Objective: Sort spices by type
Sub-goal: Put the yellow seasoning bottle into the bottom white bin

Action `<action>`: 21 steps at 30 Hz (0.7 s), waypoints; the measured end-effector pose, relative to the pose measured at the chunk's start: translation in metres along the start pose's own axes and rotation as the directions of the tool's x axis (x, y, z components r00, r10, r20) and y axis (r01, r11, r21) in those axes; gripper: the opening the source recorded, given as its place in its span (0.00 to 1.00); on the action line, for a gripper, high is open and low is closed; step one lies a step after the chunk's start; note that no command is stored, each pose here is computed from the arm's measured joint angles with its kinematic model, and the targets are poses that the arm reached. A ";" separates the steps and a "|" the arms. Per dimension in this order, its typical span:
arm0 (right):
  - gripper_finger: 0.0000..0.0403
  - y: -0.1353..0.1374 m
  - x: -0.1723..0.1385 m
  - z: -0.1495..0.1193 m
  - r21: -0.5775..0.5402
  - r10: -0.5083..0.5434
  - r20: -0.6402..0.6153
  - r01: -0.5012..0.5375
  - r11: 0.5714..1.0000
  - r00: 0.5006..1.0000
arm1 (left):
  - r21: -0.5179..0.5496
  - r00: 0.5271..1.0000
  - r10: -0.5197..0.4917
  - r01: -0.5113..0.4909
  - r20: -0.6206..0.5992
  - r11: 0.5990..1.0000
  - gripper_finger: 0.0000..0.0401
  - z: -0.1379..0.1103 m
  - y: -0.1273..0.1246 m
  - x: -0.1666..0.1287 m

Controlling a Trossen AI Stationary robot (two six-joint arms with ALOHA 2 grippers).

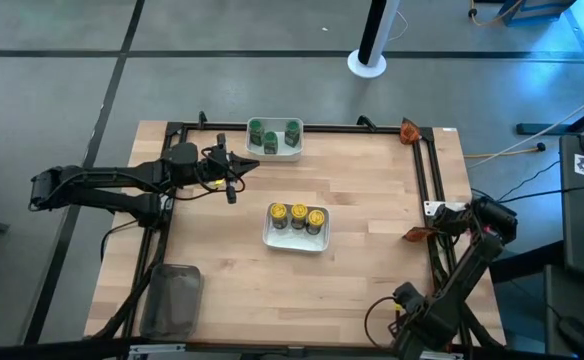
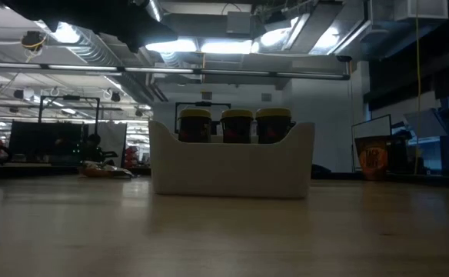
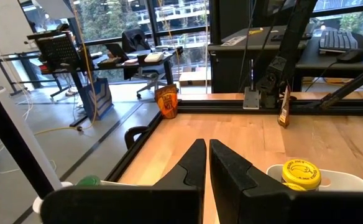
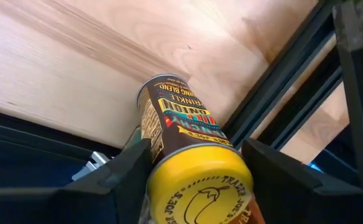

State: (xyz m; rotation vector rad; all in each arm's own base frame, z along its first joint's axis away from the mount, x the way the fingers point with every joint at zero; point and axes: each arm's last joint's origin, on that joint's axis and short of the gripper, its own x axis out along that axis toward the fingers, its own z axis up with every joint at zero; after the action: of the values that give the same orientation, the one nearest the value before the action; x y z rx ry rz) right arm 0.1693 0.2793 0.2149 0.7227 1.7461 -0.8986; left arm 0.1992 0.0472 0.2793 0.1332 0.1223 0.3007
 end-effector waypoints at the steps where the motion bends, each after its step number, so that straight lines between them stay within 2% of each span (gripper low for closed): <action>1: 0.60 0.001 -0.001 0.002 -0.006 0.006 0.007 -0.006 1.000 1.000 | 0.000 1.000 0.000 0.000 0.000 1.000 0.02 0.000 0.000 0.000; 6: 0.57 0.008 -0.006 0.018 -0.076 0.035 0.040 -0.032 0.997 0.999 | 0.000 1.000 0.000 0.000 0.000 1.000 0.02 0.000 0.000 0.000; 13: 0.59 0.016 -0.015 0.047 -0.162 0.062 0.099 -0.046 0.986 0.993 | 0.008 1.000 0.002 -0.002 0.017 1.000 0.02 0.002 0.000 0.000; 18: 0.57 0.022 -0.021 0.068 -0.229 0.098 0.195 -0.052 0.972 0.976 | -0.050 1.000 -0.007 0.007 -0.005 0.999 0.02 -0.001 -0.001 0.003; 21: 0.57 0.028 -0.020 0.081 -0.268 0.117 0.242 -0.049 0.962 0.963 | -0.058 0.998 -0.049 0.047 -0.031 0.997 0.02 -0.007 -0.003 0.008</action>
State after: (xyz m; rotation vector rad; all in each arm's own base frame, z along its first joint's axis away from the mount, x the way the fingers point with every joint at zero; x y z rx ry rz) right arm 0.2385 0.2262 0.2088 0.4799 1.5533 -0.6563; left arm 0.2070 0.0477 0.2716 0.0686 0.1487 0.2579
